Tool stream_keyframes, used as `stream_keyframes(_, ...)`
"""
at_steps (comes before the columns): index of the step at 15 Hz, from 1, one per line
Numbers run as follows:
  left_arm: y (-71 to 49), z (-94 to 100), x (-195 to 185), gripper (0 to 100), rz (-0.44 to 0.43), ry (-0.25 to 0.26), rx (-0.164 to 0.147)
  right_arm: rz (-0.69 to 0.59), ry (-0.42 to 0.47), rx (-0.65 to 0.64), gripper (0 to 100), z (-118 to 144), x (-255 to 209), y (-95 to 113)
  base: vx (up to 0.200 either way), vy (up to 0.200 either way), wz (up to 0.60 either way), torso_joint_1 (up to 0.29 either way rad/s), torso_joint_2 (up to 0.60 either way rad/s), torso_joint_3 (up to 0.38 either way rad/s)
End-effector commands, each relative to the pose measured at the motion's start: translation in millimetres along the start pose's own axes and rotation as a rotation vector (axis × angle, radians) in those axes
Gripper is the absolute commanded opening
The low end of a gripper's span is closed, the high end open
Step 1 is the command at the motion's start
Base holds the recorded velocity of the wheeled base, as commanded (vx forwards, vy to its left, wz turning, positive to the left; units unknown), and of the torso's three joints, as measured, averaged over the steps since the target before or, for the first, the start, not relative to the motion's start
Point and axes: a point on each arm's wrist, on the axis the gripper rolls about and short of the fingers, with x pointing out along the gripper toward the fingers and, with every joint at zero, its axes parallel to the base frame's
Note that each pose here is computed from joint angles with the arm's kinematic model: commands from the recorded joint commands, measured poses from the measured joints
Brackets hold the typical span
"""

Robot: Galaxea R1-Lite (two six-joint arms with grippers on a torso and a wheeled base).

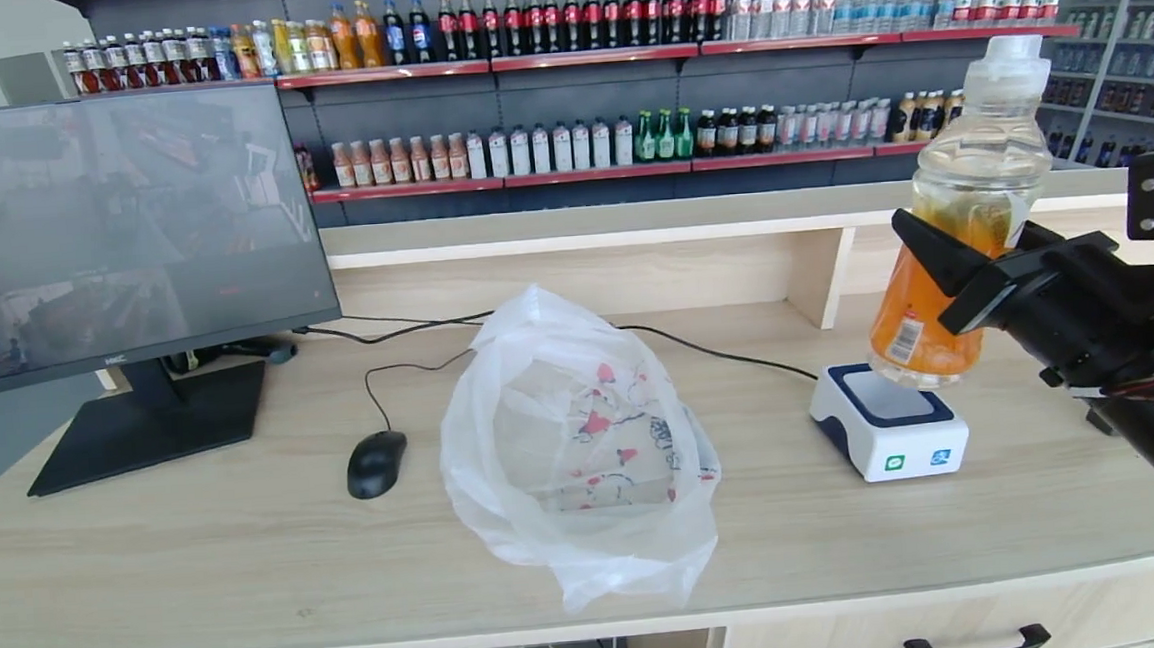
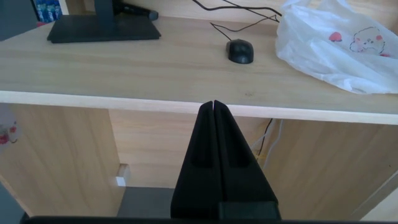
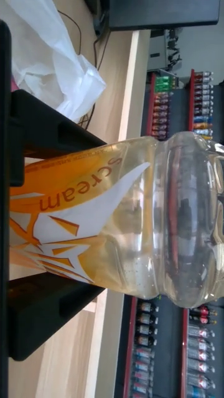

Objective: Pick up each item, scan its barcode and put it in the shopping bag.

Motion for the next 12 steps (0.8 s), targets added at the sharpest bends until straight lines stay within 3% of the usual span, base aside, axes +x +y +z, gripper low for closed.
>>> stream_keyframes(1, 0.0, 0.1, -0.1, 0, 0.0, -0.001, -0.001, 0.0, 0.01, 0.0, 0, -1.7, -1.6, 0.2, 0.0, 0.2, 0.0, -0.002, -0.01, 0.002)
stream_keyframes(3, 0.0, 0.1, -0.1, 0, 0.0, -0.001, 0.001, 0.0, 0.009, 0.001, 0, -1.2, -1.8, 0.2, 0.0, 0.2, 0.0, 0.002, 0.0, 0.002)
stream_keyframes(12, 0.0, 0.1, -0.1, 0, -0.002, -0.001, 0.002, 0.001, 0.027, 0.002, 0, -5.3, -3.4, 0.4, 0.0, 0.0, 0.0, 0.0, 0.0, 0.0)
